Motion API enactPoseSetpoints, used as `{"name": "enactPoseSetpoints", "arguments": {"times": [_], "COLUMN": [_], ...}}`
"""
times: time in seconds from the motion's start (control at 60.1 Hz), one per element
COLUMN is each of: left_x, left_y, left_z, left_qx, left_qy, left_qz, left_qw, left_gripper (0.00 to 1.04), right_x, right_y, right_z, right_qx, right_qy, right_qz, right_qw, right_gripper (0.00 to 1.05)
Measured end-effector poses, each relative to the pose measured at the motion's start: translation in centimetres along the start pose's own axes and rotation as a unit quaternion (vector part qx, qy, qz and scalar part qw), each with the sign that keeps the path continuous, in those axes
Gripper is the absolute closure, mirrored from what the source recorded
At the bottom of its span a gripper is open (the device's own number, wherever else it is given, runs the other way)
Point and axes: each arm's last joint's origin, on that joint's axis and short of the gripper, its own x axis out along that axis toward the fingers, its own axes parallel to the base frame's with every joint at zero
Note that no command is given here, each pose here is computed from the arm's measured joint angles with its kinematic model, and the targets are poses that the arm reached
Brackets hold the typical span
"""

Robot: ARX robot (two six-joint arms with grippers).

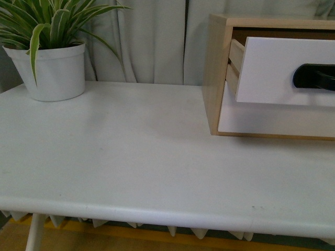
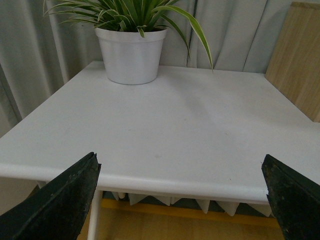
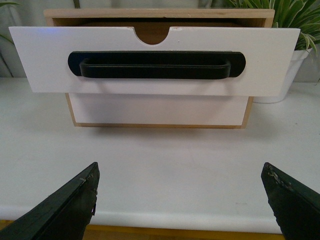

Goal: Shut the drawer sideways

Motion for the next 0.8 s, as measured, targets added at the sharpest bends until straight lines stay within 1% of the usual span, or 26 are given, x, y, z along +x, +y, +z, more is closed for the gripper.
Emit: {"name": "enactPoseSetpoints", "arguments": {"times": [0.799], "left_x": [0.0], "left_y": [0.0], "left_z": [-0.01], "left_qx": [0.0], "left_qy": [0.0], "left_qz": [0.0], "left_qw": [1.0], "left_gripper": [0.06], "right_x": [0.0], "right_y": [0.0], "right_z": [0.0], "right_qx": [0.0], "right_qy": [0.0], "right_qz": [0.0], "right_qw": [1.0], "right_gripper": [0.09]}}
